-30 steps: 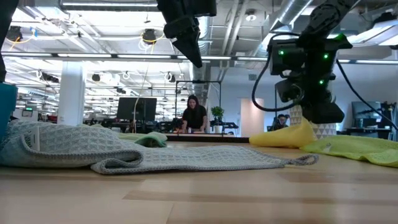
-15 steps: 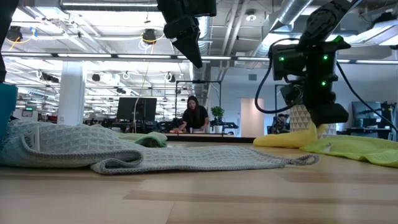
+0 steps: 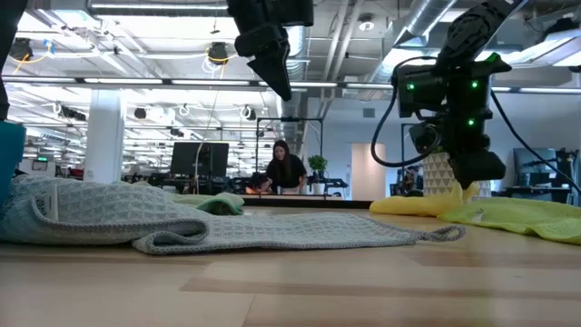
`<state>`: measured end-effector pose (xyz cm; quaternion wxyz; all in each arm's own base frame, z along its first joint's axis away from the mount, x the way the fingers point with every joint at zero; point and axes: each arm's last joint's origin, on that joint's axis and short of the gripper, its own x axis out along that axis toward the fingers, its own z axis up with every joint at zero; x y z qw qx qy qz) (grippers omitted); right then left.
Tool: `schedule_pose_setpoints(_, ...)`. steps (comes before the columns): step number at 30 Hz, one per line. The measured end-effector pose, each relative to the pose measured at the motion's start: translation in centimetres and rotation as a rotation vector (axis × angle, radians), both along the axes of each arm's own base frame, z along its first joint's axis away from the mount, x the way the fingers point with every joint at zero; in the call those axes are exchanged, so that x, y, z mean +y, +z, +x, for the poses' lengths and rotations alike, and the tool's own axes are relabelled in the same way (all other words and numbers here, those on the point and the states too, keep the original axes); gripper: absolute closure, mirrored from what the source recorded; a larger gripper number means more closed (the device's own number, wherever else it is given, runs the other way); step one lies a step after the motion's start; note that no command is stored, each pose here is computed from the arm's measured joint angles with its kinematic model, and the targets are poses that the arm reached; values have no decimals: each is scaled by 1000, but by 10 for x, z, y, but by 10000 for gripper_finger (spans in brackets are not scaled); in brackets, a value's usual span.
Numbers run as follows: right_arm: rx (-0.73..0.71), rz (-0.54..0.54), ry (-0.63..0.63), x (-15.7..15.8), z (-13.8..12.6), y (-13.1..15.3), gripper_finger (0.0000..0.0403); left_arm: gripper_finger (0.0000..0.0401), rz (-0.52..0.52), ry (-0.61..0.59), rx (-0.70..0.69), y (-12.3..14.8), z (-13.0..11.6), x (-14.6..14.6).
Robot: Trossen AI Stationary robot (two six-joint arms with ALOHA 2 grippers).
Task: Fold microfiber towels
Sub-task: Fold the yellow microfiber cloth, then put the folded yellow microfiber cloth into the blue bin
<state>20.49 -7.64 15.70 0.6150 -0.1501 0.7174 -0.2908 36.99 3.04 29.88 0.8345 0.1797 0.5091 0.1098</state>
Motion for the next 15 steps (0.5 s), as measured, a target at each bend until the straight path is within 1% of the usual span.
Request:
schedule_pose_setpoints(3, -7, -2, -11, 0, 2, 4, 210, 243, -7, 11, 6, -1, -1, 0)
schedule_pose_setpoints(7, -47, -6, -67, -2, 7, 18, 178, 243, -8, 13, 10, -1, -1, 0)
schedule_pose_setpoints(12, -154, 48, -58, 2, 13, 42, 165, 243, -10, 16, 4, 0, -1, 1)
schedule_pose_setpoints(15, -237, 40, -29, 9, 11, 61, 165, 244, -40, 16, -1, -1, -1, 4)
